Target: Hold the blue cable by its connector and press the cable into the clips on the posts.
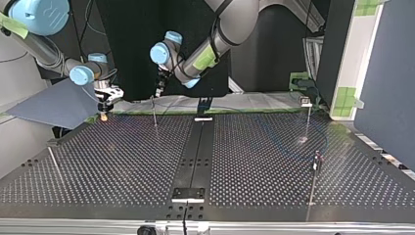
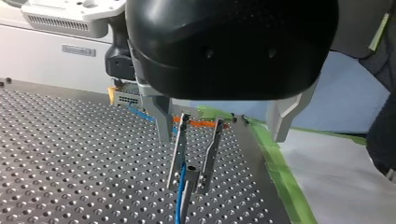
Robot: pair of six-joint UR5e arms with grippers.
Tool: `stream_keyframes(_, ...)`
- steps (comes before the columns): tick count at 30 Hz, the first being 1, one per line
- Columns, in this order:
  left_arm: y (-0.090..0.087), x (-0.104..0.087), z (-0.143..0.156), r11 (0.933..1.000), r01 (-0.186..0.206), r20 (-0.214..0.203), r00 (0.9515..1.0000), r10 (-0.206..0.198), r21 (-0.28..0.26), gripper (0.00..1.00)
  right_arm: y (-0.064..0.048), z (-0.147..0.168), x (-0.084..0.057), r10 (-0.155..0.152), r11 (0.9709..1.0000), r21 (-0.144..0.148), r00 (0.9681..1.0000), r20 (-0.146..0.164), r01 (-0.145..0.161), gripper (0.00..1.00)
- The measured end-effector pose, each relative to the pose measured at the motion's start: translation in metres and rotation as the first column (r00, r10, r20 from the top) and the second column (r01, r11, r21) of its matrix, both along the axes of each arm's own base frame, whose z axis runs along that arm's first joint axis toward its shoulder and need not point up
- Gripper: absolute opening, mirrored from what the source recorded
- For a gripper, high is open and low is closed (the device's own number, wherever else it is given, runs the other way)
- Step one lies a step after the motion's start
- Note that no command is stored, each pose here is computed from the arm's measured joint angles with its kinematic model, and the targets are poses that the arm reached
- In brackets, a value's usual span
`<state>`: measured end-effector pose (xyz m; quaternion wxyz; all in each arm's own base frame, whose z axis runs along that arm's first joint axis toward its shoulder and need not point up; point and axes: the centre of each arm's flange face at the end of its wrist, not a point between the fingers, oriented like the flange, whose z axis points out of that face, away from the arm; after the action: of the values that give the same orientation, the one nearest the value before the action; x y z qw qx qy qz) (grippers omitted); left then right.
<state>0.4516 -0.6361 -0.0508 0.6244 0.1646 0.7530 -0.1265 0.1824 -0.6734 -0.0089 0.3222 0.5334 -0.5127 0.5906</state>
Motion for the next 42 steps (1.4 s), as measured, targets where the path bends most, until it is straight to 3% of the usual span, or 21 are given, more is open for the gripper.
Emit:
stream_keyframes(9,0.001,-0.010,0.021,0.9995,-0.026,0.042,0.9988,0.025,0.019,1.00,0.001,0.000,0.003,0.005,1.0000,0.001,1.0000,0.000,-0.005,0.01)
stream_keyframes(16,-0.003,-0.021,0.047,0.9995,-0.007,0.073,0.9973,0.009,-0.032,1.00,0.002,0.000,0.006,0.012,0.9999,0.000,0.9999,0.001,-0.012,0.01)
stream_keyframes(20,-0.003,-0.025,0.063,0.9960,0.017,0.080,0.9967,-0.010,-0.088,1.00,0.002,0.000,0.009,0.023,0.9997,0.000,0.9997,0.001,-0.023,0.01)
stream_keyframes(26,0.003,-0.041,0.083,0.9925,0.043,0.041,0.9984,-0.039,-0.114,1.00,0.004,0.000,0.012,0.033,0.9995,0.001,0.9995,0.002,-0.033,0.01)
stream_keyframes(42,0.037,-0.080,0.122,0.9988,0.043,-0.048,0.9979,-0.044,-0.023,1.00,0.006,0.000,0.018,0.048,0.9989,0.005,0.9989,0.004,-0.048,0.01)
